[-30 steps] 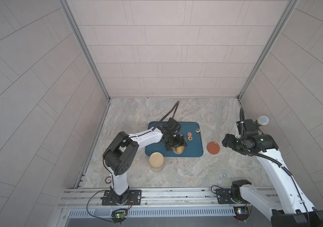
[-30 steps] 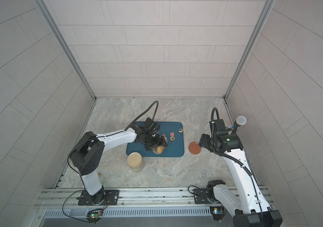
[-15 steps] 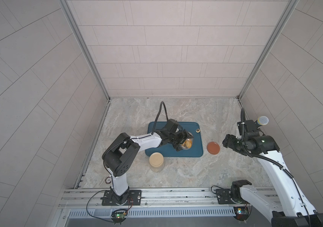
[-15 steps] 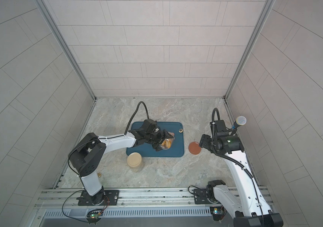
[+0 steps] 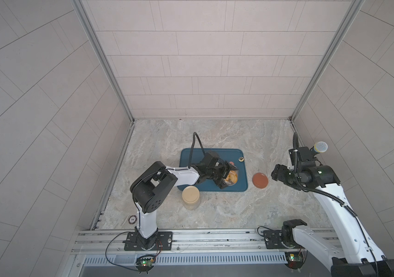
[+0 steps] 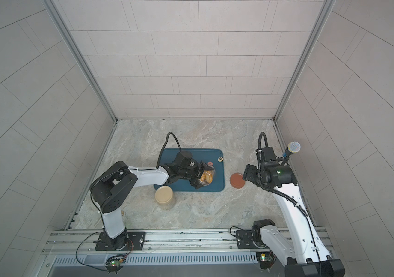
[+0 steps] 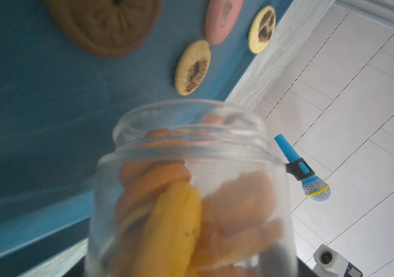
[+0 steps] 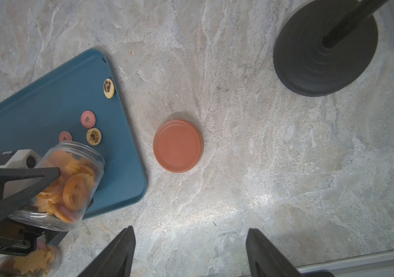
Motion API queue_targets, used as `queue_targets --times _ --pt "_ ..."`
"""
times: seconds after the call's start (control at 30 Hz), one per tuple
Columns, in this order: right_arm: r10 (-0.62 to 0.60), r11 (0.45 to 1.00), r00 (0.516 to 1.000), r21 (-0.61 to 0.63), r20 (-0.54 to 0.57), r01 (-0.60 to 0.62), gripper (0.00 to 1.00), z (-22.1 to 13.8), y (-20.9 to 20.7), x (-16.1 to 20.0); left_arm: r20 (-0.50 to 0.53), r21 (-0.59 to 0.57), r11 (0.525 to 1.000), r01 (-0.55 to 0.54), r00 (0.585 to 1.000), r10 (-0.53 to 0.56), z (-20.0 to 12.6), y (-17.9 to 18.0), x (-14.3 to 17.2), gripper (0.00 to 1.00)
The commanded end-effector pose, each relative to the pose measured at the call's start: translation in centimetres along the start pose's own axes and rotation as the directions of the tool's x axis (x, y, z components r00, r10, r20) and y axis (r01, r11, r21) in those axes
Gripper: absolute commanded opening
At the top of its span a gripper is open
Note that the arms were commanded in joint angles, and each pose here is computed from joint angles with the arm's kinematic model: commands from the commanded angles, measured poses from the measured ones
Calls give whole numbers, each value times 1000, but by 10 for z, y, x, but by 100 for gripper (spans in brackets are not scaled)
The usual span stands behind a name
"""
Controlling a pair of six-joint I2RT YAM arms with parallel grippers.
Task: Pour the cookies out of the jar
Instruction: Pour the cookies in the jar onto the tray.
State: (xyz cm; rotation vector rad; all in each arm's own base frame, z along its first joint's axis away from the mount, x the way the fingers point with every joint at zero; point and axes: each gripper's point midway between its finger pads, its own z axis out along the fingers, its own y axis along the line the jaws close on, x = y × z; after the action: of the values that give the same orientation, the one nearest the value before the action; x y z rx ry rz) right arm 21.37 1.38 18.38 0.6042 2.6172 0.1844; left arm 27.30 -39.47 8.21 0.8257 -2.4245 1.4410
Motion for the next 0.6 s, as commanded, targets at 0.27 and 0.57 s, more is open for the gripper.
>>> queue_targets --times 0.27,0.57 --pt "6 999 1000 32 6 -6 77 -1 -9 4 60 56 996 -65 996 61 -42 -59 29 0" --pt "19 1000 1000 8 13 -19 77 -1 -4 1 73 -206 978 -21 997 37 -8 18 10 0"
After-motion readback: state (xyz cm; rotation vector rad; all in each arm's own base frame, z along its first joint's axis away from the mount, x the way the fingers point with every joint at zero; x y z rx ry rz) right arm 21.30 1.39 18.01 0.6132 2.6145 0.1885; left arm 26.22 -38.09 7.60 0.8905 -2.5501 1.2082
